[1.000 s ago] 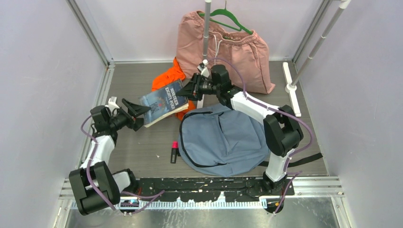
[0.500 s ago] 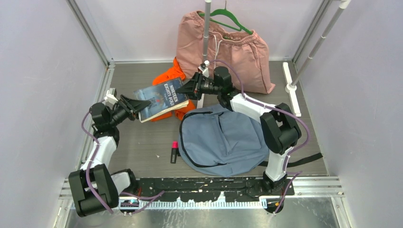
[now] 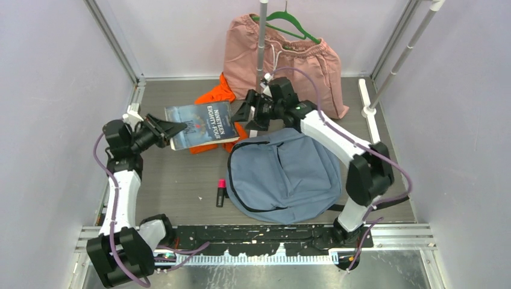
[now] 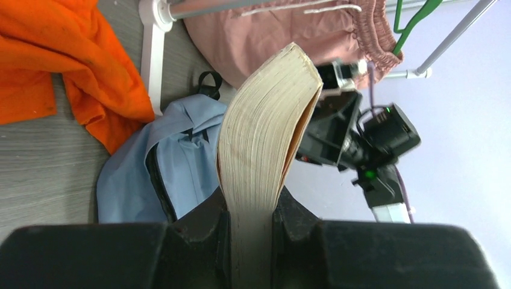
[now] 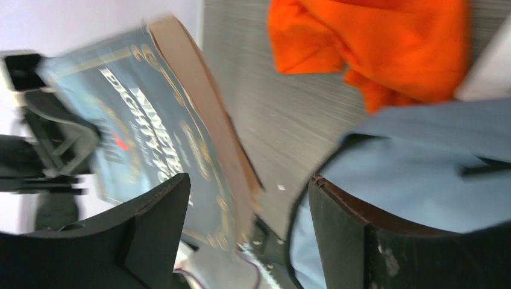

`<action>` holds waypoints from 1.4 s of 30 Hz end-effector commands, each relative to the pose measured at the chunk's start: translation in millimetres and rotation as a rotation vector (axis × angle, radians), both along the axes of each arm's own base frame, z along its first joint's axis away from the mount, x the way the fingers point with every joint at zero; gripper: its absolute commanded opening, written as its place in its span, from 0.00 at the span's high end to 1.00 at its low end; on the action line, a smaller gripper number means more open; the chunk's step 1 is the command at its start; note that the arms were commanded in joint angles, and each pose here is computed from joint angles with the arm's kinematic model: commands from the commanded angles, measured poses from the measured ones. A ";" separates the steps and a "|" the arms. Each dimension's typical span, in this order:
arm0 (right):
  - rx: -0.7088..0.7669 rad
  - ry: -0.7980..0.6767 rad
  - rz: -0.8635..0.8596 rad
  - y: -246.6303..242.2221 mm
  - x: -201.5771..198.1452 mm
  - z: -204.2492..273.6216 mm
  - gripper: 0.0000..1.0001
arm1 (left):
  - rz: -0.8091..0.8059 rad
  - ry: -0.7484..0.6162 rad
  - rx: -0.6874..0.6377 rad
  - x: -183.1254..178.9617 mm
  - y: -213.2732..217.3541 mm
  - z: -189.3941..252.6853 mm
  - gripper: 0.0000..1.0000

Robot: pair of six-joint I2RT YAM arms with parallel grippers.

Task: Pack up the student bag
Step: Pick up the book from the center of the board, then place the book in the student bag.

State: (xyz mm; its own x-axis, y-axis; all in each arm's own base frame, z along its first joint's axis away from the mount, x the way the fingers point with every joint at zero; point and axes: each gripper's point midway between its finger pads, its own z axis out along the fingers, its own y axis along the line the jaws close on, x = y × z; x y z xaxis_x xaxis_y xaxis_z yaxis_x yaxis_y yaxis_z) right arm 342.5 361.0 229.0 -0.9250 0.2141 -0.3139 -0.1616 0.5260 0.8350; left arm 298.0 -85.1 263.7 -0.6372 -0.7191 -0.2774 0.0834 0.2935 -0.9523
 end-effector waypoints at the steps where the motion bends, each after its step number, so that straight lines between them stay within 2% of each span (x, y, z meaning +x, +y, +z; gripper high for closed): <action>1: -0.371 -0.221 -0.118 -75.8 -17.7 12.0 0.22 | 0.051 -0.034 0.066 -4.8 18.8 38.4 1.00; 5: -0.526 -0.329 -0.091 -77.1 -56.5 -1.2 0.21 | 0.094 -0.001 0.034 5.9 31.5 49.3 1.00; 9: -0.654 -0.400 0.031 -39.5 -104.3 -20.3 0.21 | 0.164 0.000 0.051 11.6 39.9 56.2 1.00; 12: -0.668 -0.387 0.099 -11.0 -124.6 -36.6 0.22 | 0.189 0.002 0.051 11.6 42.0 55.9 1.00; 16: -0.674 -0.380 0.136 14.5 -132.7 -56.2 0.25 | 0.181 0.005 0.042 7.4 39.3 54.9 1.00; 22: -0.702 -0.369 0.147 25.0 -128.4 -77.5 0.31 | 0.163 0.001 0.040 3.2 36.0 56.8 1.00; 24: -0.708 -0.368 0.146 24.7 -127.9 -79.9 0.39 | 0.157 0.000 0.037 2.5 35.1 57.8 1.00; 26: -0.719 -0.376 0.132 21.3 -125.9 -78.3 0.54 | 0.153 -0.004 0.038 1.6 34.3 59.0 1.00; 30: -0.719 -0.430 0.073 7.2 -116.3 -57.8 0.98 | 0.145 -0.020 0.040 -0.6 32.7 62.9 1.00; 37: -0.626 -0.504 -0.090 -52.3 -82.9 20.7 0.99 | 0.112 -0.037 0.044 -2.5 28.3 66.7 1.00; 42: -0.545 -0.569 -0.189 -103.0 -76.8 67.2 0.99 | 0.013 -0.027 0.045 -12.8 3.0 55.1 1.00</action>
